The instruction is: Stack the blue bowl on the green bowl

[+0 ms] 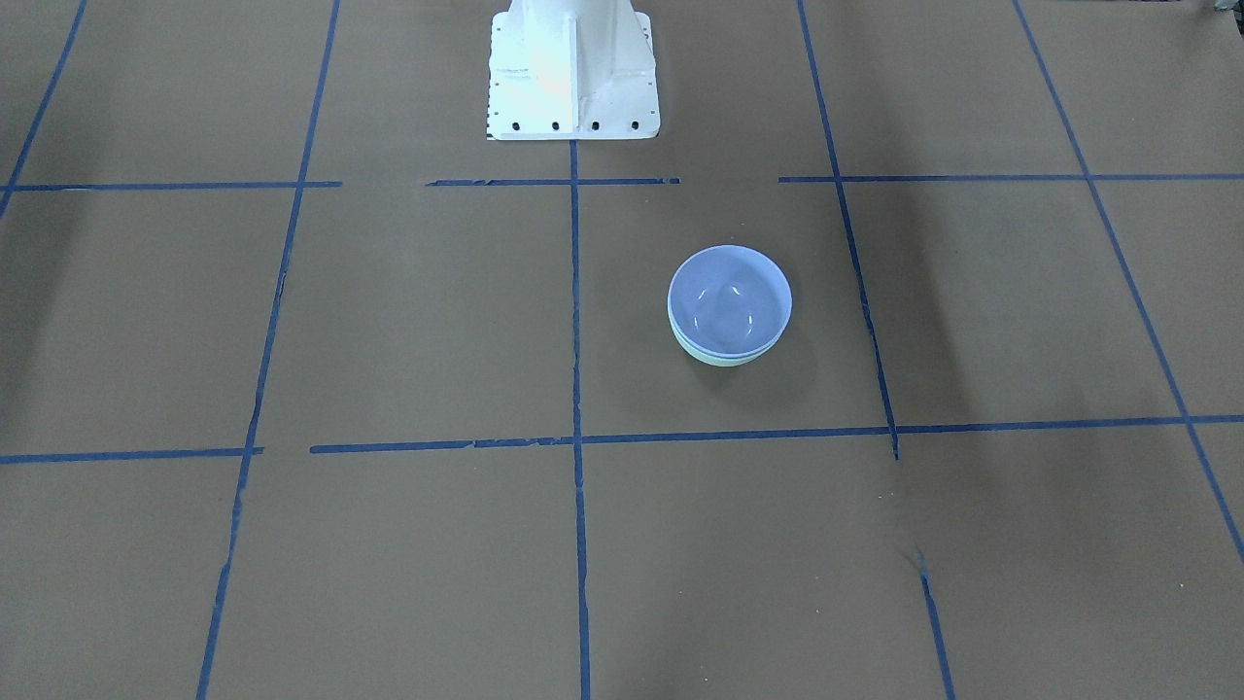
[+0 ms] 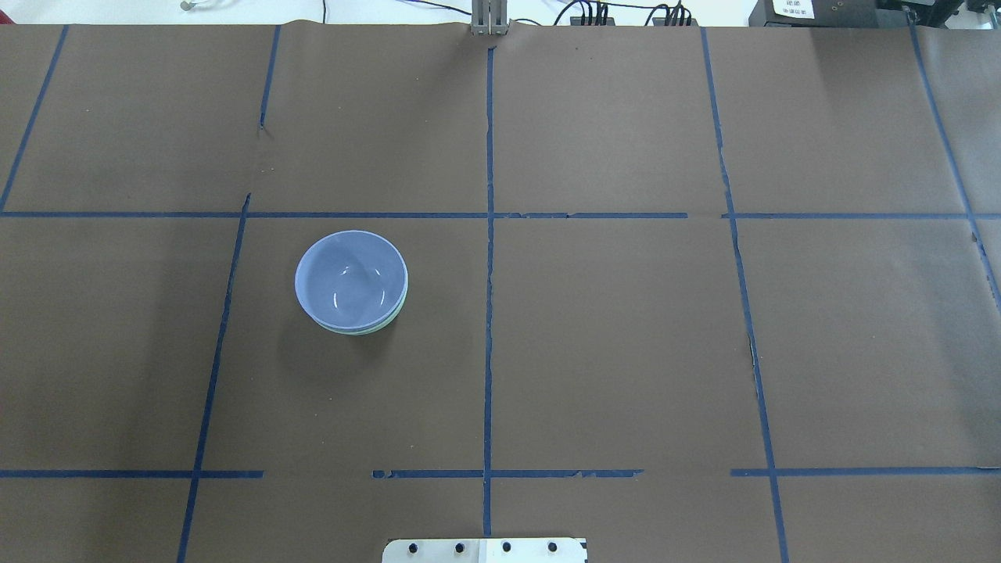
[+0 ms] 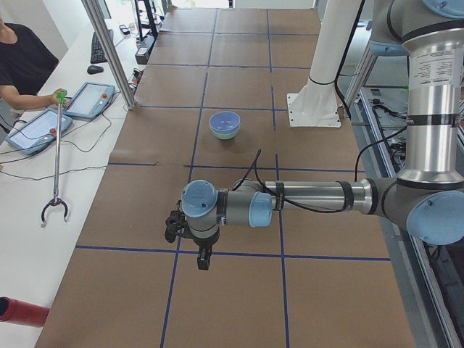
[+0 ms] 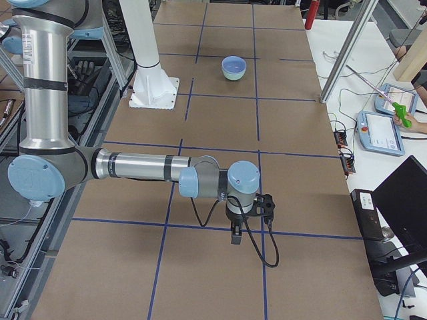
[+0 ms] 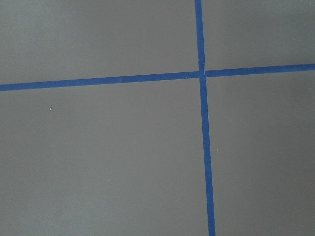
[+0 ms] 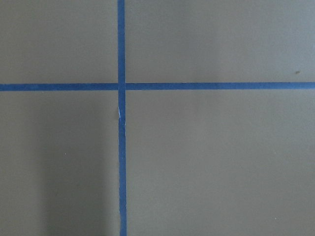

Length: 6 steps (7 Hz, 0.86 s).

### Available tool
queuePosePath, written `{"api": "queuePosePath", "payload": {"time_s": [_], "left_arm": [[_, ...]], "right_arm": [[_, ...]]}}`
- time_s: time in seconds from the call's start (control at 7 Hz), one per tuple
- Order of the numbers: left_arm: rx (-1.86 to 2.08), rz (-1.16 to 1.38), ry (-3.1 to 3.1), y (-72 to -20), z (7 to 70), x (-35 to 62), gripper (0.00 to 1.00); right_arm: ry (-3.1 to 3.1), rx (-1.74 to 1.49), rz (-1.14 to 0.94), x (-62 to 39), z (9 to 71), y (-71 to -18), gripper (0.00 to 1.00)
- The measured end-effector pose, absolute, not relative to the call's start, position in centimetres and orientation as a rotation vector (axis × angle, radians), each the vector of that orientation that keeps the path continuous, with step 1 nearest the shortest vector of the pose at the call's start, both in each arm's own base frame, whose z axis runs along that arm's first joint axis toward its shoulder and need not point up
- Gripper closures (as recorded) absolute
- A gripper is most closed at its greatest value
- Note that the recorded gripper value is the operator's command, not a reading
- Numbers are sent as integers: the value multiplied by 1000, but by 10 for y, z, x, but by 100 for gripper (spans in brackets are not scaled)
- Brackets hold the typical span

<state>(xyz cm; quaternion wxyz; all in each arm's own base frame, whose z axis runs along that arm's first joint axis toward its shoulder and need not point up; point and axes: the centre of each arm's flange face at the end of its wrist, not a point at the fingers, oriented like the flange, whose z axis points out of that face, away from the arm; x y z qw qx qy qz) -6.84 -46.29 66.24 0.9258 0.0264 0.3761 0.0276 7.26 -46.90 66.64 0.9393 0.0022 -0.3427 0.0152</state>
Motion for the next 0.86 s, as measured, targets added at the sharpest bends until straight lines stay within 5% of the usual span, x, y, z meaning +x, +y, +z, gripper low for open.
{"api": "queuePosePath", "payload": {"time_s": [0.86], "left_arm": [[58,58,770,-464,661,-68,0]], "right_arm": [[-700,5,31,73,666,-469,0]]}}
